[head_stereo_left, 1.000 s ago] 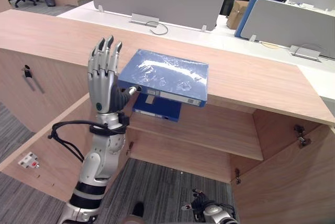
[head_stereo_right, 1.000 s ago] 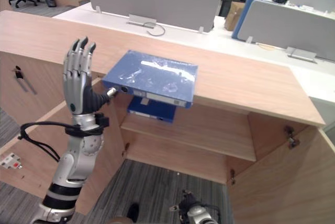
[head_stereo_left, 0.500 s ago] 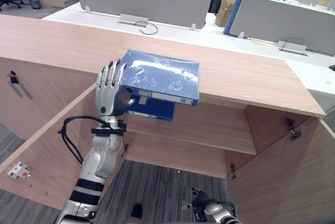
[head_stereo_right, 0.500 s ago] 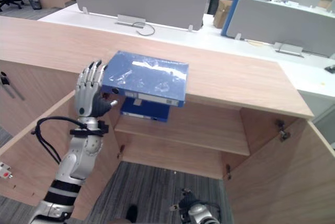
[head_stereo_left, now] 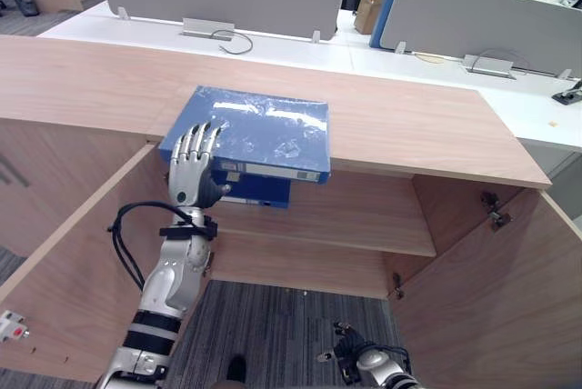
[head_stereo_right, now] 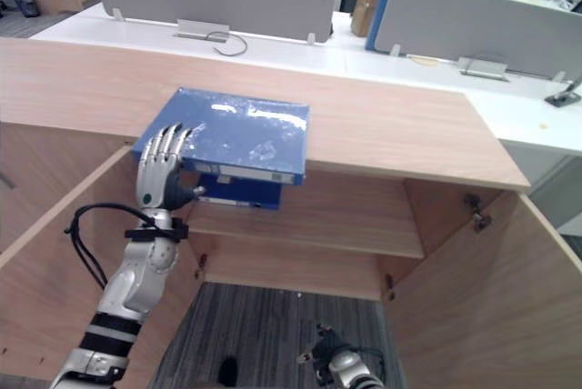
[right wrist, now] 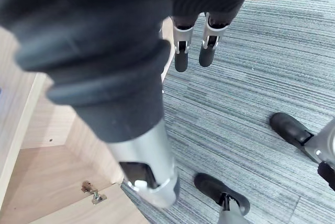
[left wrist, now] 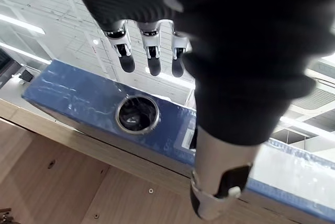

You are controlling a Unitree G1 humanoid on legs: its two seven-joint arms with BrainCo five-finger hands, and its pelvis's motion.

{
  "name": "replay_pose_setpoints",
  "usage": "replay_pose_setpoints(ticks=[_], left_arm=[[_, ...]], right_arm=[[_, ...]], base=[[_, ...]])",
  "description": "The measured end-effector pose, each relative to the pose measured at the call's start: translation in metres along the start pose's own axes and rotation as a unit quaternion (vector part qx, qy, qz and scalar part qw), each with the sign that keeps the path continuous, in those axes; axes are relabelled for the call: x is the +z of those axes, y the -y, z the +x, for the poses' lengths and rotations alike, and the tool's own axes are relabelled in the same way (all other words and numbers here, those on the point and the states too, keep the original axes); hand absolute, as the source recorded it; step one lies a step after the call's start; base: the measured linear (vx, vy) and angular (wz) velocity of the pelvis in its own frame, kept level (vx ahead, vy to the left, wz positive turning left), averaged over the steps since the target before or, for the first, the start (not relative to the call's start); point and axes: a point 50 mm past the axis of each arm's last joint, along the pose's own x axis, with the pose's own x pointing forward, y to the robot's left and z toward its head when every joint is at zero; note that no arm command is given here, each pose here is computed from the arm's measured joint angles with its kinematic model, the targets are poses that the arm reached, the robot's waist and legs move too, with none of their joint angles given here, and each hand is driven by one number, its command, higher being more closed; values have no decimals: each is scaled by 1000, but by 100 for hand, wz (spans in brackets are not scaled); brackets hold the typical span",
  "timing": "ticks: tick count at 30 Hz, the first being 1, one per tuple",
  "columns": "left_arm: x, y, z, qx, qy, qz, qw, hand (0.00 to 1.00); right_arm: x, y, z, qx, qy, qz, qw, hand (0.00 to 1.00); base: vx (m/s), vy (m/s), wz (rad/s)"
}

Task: Walk over to the cabinet, pick up the folder, carry it to the office cabinet, place the folder inside the office cabinet, then close the office cabinet door

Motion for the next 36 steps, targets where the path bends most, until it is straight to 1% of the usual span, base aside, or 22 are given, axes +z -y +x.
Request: replay_pose_setpoints(ticks=[3,9,19,27,32,34,35,36], left_arm=[[2,1,0,-4,6,-1,1000,0],[0,10,-4,-34,17,10,999,0],[-5,6,-3,-53,50,48,996,0],[-14,5,1,-64,57,74,994,0],[-19,2,4,-68,61,88,992,0],[-21,-2,8,-64,65,98,991,0],[-22,-3,8,-64,65,100,991,100],[-24,-4,11,-64,66,106,990,100]], right_arm=[[2,1,0,-2,4,1,1000,0],[2,2,0,-2,4,0,1000,0],[-3,3,0,-1,0,-17,1000,0],[-7,15,-1,-12,-5,-21,1000,0],[-14,14,-2,-8,-14,-16,1000,0],[-19,16,-3,-12,-20,-1,1000,0],[-19,16,-3,-13,-21,-1,1000,0],[-20,17,-3,-13,-21,0,1000,0]], base=[[43,3,-3],[10,10,-9],[-4,5,-2],[17,10,-6],[-7,6,-5],[0,10,-2],[0,0,0],[0,0,0]])
